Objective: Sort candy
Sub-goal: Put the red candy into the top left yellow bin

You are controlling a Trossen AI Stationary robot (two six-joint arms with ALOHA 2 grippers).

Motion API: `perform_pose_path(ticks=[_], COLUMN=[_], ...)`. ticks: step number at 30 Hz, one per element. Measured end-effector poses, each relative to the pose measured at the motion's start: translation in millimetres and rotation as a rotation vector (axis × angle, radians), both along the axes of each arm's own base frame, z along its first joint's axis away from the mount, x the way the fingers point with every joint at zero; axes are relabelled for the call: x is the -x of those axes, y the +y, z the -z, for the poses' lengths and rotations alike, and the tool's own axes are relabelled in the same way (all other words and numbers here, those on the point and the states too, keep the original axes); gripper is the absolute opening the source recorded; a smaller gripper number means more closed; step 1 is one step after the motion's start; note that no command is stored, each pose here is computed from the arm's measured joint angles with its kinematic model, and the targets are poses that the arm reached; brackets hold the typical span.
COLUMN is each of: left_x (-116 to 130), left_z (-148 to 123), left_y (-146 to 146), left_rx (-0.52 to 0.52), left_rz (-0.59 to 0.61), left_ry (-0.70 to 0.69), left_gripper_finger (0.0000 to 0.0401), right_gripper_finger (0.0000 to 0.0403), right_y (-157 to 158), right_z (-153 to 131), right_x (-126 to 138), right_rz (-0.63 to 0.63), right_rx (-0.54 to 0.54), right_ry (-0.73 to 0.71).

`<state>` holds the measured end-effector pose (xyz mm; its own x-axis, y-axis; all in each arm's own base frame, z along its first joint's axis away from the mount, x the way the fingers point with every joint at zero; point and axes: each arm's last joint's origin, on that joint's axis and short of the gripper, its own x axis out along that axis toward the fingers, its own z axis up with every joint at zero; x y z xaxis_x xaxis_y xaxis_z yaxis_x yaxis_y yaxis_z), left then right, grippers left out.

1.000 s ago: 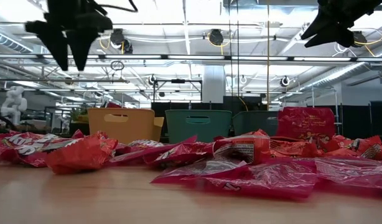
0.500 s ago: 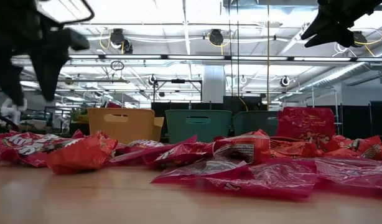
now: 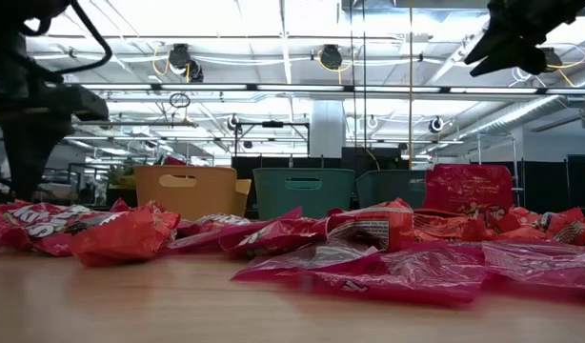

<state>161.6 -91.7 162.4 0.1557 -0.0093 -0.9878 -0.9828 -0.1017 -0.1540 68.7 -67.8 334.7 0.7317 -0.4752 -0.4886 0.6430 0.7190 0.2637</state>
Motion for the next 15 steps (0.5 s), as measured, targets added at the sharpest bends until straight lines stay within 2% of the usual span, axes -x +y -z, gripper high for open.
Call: perform_pose_path(ticks=[5,9,12,15], left_x=[0,-4,-7,-7], left_z=[18,29,30,29], left_y=[-1,-4,-6,-7], left_rx=[-0.003,-0.005,0.008,0.022], left_rz=[0.005,0.033,0.04,0.046], left_ry=[0.105,0.12,0.109,0.089], left_gripper_finger=[0.0233,0.0227,0.0195,0.0133], right_gripper_finger=[0.016,0.016,0.016,0.016], right_y=[0,0,0,0], right_z=[0,0,1,1], right_x=[0,0,0,0], right_rz=[0.0,0.0,0.0,0.0], right_rx=[-0.004,-0.004,-0.009,-0.009], right_ry=[0.004,0.004,0.008,0.008])
